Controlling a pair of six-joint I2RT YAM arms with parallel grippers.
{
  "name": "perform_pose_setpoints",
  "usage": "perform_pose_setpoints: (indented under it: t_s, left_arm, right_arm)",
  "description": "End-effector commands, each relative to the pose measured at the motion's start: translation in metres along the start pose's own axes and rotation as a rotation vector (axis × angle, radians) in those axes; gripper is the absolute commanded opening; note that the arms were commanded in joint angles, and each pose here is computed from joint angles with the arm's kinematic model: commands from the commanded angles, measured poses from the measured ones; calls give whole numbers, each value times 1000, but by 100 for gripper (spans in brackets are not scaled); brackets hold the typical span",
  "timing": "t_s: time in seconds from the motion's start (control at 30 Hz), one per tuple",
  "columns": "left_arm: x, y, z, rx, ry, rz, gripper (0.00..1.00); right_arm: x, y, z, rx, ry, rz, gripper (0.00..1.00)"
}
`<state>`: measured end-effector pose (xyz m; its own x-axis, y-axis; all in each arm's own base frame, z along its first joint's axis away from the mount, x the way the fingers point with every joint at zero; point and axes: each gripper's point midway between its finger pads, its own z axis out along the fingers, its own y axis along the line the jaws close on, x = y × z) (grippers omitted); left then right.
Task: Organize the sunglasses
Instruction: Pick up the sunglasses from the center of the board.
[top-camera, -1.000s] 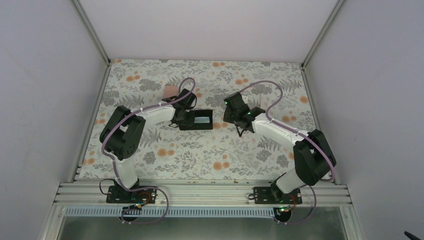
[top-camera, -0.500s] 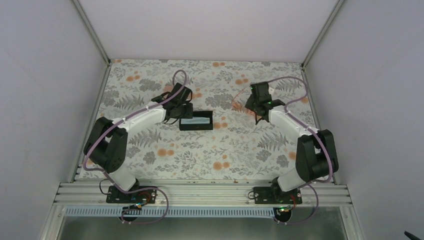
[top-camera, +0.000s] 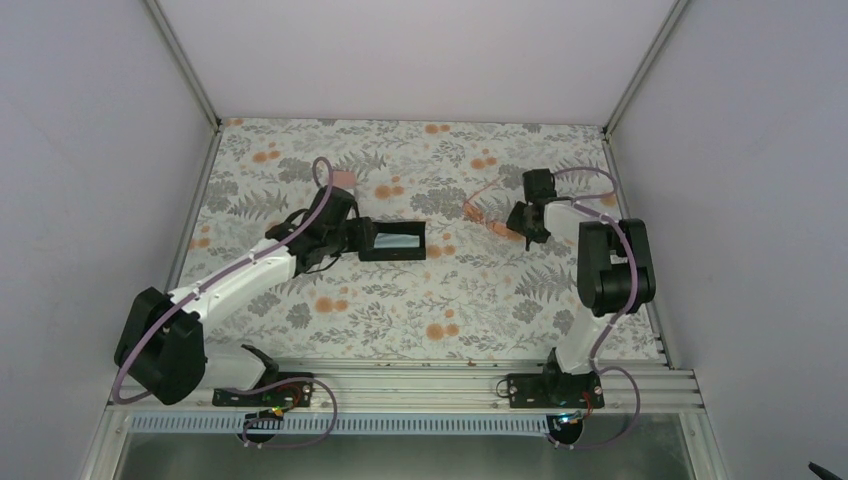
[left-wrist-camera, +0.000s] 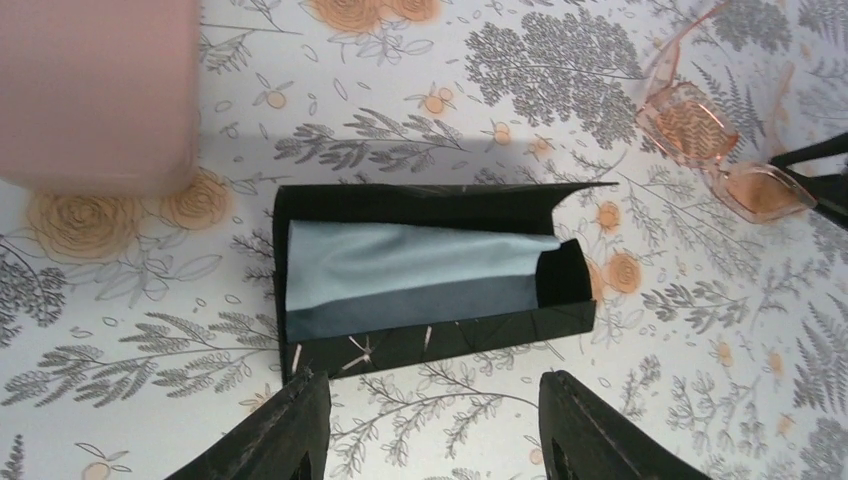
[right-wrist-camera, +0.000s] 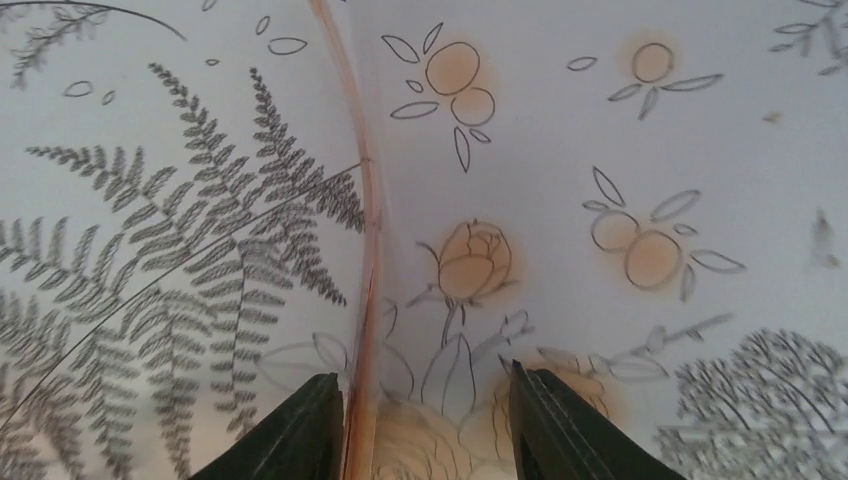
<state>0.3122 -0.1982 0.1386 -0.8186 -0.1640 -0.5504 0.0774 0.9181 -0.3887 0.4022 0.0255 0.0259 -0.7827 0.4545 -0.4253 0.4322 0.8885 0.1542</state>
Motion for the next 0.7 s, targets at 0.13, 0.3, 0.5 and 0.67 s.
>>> perform_pose_setpoints:
  t_s: [0.13,0.3,0.5,0.67]
  left_arm:
    - [-6,-13,-13,95,-27,-42,53]
    - [-15,-14,-22,108,-57,-59,53]
    - [-31,-15,-41,132,-117,-104,58]
    - [-45,-34,-69,258,-162,-136,68]
  right_arm:
    - [-19,13,15,-70,9,-31,28]
    - [-20,16,8,-93,3,-35,4]
    - [-43,47,-49,-290,-138,-72,4]
    - [-50,96,-139,-582,-344,-226,4]
